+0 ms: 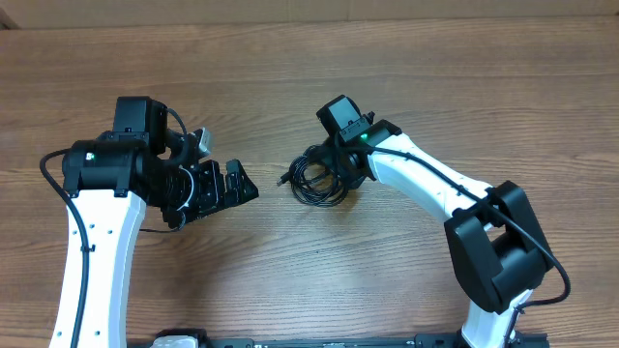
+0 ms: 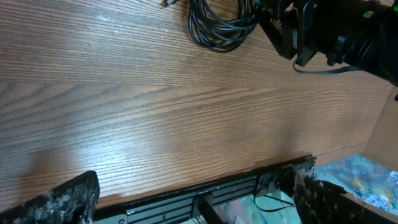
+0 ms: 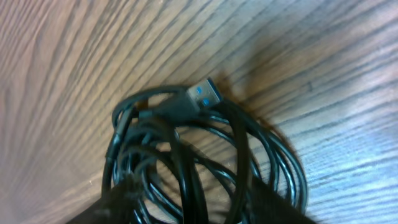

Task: Untangle cables
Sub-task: 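Grasp the cable bundle with the right gripper and lift it up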

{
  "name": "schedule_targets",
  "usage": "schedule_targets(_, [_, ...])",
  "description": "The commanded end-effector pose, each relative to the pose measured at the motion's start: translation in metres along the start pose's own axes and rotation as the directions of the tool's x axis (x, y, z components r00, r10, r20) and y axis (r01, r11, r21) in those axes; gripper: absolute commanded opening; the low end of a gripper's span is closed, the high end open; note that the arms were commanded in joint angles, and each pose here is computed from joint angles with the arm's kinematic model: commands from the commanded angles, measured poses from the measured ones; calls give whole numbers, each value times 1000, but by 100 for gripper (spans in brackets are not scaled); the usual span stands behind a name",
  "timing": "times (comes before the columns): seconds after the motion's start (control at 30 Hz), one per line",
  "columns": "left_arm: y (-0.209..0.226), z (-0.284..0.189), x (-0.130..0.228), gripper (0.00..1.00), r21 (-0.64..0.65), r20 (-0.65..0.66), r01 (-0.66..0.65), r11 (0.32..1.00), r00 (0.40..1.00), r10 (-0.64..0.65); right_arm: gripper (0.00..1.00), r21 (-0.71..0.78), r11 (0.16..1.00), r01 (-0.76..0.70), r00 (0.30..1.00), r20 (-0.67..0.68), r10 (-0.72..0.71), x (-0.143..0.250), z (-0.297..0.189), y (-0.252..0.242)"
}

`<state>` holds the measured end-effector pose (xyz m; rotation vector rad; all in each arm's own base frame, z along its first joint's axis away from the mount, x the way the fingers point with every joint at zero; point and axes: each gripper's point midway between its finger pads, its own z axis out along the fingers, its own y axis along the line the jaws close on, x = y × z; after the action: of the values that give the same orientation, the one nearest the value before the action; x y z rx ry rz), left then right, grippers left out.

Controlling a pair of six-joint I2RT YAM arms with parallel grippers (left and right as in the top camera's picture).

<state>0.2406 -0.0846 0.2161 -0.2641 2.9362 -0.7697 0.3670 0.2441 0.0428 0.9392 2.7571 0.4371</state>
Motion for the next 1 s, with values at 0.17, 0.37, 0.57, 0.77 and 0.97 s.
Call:
schedule_targets(0.17, [2,1,-5,100,-4,14,-17,1000,1000,17,4,-77,974,212,977,-17,-213,-3,-35,30])
schedule_targets(0.37, [-1,1,-15,100,6,55,12,1000,998,-13,4,-335,873,355,915,-68,-398,20,-139,91])
schedule_targets(0.57, [-2,1,-19,100,13,68,31,999,997,-32,4,-588,700,406,844,-52,-534,49,-234,124])
schedule_targets(0.77, [-2,0,-20,100,16,74,50,999,996,-51,4,-448,715,537,811,39,-584,34,-227,96])
schedule_targets(0.97, [-2,0,-20,99,17,74,54,998,996,-56,4,-230,811,537,833,-2,-553,19,-208,52])
